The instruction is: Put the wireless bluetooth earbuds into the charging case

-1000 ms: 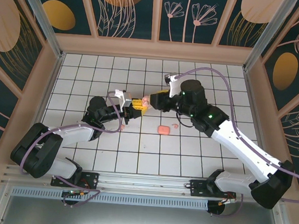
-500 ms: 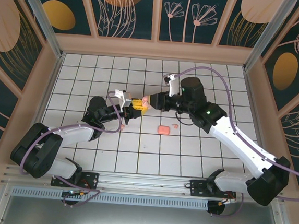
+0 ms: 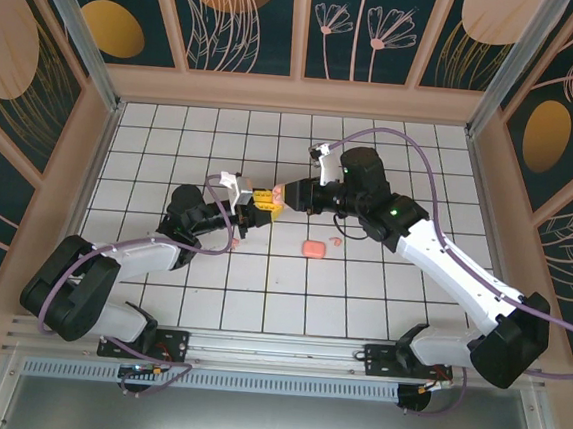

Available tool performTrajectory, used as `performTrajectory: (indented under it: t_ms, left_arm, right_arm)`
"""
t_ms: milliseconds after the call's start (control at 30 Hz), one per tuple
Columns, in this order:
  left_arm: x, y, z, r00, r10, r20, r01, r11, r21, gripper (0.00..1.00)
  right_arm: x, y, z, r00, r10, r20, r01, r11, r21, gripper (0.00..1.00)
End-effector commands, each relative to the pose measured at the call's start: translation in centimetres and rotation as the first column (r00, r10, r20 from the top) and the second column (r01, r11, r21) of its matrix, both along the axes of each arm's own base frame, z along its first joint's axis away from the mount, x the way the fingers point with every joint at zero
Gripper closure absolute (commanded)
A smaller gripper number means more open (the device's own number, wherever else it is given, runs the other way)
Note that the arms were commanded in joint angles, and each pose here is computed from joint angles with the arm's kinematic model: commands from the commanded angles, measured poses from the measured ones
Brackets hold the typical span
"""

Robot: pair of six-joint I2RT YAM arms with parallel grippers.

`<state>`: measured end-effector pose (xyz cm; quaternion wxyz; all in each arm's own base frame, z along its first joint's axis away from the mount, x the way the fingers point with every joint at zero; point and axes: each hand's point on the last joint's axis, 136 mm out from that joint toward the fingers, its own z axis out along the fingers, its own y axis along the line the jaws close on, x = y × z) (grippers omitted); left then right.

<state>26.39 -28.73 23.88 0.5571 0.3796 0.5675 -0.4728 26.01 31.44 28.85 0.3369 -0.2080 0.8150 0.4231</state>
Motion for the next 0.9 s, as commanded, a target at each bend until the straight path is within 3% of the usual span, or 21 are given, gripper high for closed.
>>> performTrajectory:
  t_ms: [0,500,867]
  left_arm:
    - [-0.5,-0.3,2.7,0.996,-0.025,0.089,0.029,0.998,-0.047,0.89]
    - [-0.5,-0.3,2.8,0.996,-0.021,0.088,0.026,0.999,-0.047,0.89]
    - [-0.2,-0.2,2.4,0.995,-0.003,0.098,0.007,0.999,-0.032,0.89]
  right_arm:
    - [0.3,-0.1,0.1,1.0,-0.003,-0.004,0.003,1.0,-0.001,0.65]
    - [0.2,-0.1,-0.7,1.0,-0.002,-0.027,0.002,1.0,-0.016,0.75]
    - [0.1,-0.5,-1.0,0.994,-0.079,-0.078,0.076,0.997,-0.03,0.83]
